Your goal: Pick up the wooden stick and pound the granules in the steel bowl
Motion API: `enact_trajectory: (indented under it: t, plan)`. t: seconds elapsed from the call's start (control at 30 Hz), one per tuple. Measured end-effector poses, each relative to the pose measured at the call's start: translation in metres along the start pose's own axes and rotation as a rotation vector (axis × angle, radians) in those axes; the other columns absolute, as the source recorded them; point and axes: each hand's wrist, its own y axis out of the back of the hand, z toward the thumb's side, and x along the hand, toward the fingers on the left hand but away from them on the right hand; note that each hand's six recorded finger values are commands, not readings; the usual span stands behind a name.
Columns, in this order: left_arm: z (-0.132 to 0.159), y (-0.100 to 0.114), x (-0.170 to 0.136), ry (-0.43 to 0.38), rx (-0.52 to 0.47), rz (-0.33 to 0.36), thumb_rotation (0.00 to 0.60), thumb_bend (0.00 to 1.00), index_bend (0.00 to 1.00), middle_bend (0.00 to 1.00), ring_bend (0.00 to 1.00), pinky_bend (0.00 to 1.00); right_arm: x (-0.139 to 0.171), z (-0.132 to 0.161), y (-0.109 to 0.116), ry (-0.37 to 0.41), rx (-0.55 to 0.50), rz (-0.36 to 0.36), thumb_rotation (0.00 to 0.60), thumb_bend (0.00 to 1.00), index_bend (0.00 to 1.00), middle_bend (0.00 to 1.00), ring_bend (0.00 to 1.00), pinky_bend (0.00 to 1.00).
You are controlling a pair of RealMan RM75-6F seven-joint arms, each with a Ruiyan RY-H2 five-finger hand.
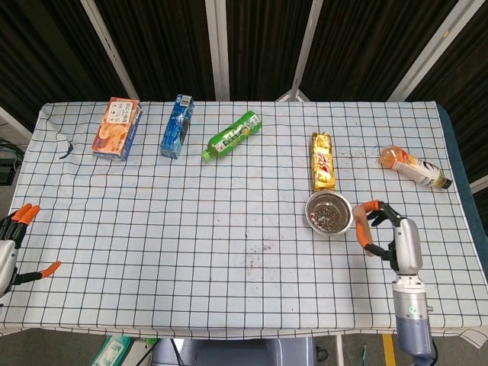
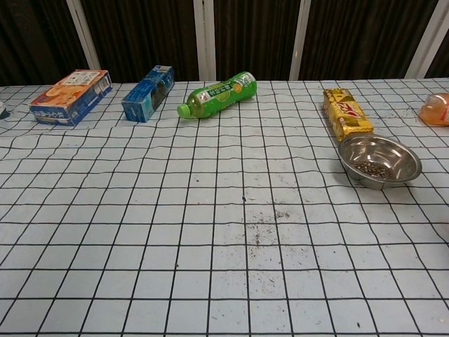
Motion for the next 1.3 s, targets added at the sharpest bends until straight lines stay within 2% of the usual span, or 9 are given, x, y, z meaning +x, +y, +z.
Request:
enact_trajectory:
  t: [0.2,0.5,0.6,0.9,1.03,1.17,1.3]
  plan:
    - [0.0,0.0,0.0,0.001,-0.001,0.002,0.6,0.04,0.0,0.0,0.0,0.0,-0.018,-0.002,0.005,0.058,-0.065,-0.111,0.6,0.57,0.73,0.63,0.56,0.55]
    - [-0.001,0.0,0.001,0.004,-0.011,-0.001,0.6,0.04,0.0,0.0,0.0,0.0,-0.038,-0.007,0.004,0.053,-0.152,-0.213,0.6,0.57,0.73,0.63,0.56,0.55]
    - [0.0,0.0,0.001,0.006,-0.017,-0.001,0.6,0.04,0.0,0.0,0.0,0.0,-0.041,-0.006,-0.003,0.05,-0.208,-0.245,0.6,0.57,0.73,0.63,0.56,0.55]
    - [-0.001,-0.001,0.002,0.013,-0.032,-0.013,0.6,0.04,0.0,0.0,0.0,0.0,-0.044,-0.001,-0.041,0.033,-0.383,-0.304,0.6,0.58,0.73,0.63,0.56,0.55]
    - [-0.001,-0.002,0.003,0.017,-0.043,-0.019,0.6,0.04,0.0,0.0,0.0,0.0,-0.048,-0.002,-0.059,-0.007,-0.478,-0.351,0.6,0.58,0.73,0.63,0.56,0.55]
    - [-0.001,-0.002,0.003,0.019,-0.047,-0.02,0.6,0.04,0.0,0.0,0.0,0.0,-0.055,-0.007,-0.07,-0.035,-0.522,-0.397,0.6,0.58,0.73,0.63,0.56,0.55]
    - [-0.001,-0.002,0.003,0.02,-0.051,-0.023,0.6,0.04,0.0,0.0,0.0,0.0,-0.058,-0.012,-0.075,-0.043,-0.523,-0.411,0.6,0.58,0.73,0.63,0.56,0.55]
